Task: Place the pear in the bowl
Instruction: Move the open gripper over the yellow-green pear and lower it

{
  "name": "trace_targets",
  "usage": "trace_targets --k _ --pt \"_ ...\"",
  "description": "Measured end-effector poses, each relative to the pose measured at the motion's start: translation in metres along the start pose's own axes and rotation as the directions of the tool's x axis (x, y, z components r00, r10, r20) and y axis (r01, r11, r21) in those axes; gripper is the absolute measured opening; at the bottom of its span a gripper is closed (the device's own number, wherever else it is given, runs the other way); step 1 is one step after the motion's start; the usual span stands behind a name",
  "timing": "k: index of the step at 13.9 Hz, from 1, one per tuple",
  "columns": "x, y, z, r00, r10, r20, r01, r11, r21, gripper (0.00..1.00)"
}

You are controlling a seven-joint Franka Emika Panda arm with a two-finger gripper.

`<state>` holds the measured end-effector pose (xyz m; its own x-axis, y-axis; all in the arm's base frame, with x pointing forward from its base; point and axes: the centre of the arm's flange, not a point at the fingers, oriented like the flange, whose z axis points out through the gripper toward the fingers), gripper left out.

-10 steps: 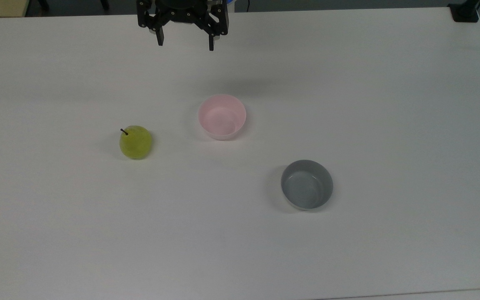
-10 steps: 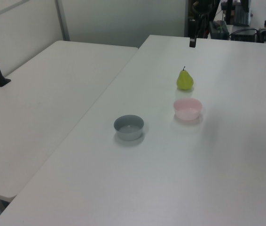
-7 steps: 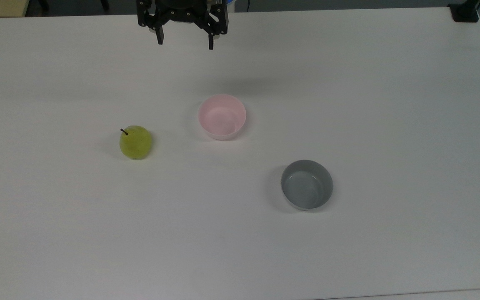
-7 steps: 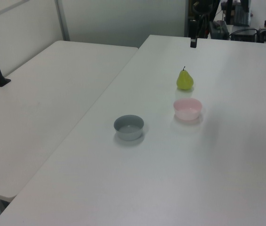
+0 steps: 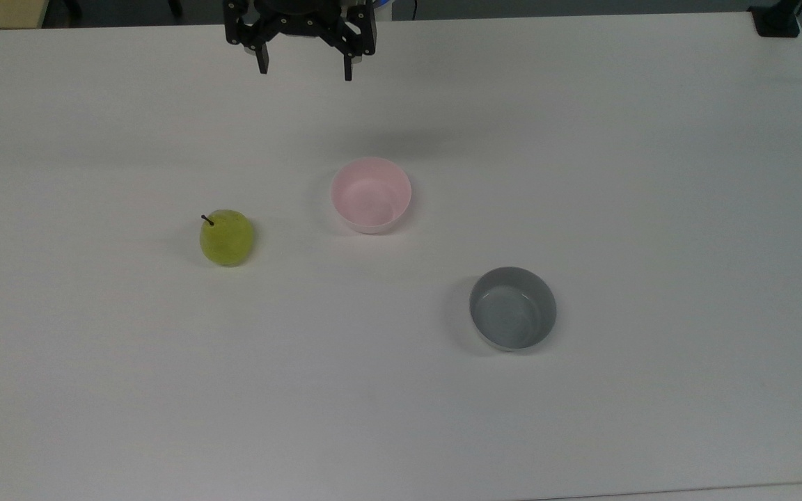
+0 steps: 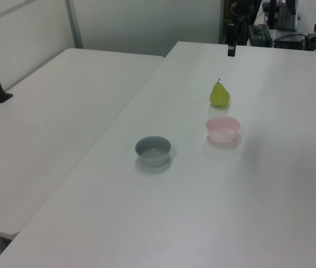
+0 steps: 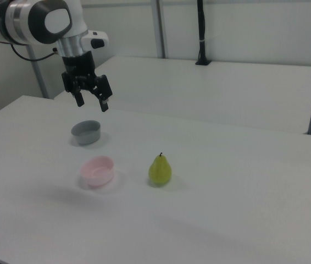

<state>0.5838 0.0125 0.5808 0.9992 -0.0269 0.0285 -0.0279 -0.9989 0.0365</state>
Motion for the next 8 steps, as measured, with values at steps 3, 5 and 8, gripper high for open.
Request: trace_targets --k 3,5,8 --pt "0.003 0.028 0.002 0.996 -0.087 -0.008 0.087 0.996 -0.002 1.00" --pt "0.005 0.052 0.008 0.987 -0.163 -0.008 0.163 0.987 -0.005 1.00" --pt "0.021 0.084 0.044 0.984 -0.180 0.004 0.181 0.984 -0.008 1.00"
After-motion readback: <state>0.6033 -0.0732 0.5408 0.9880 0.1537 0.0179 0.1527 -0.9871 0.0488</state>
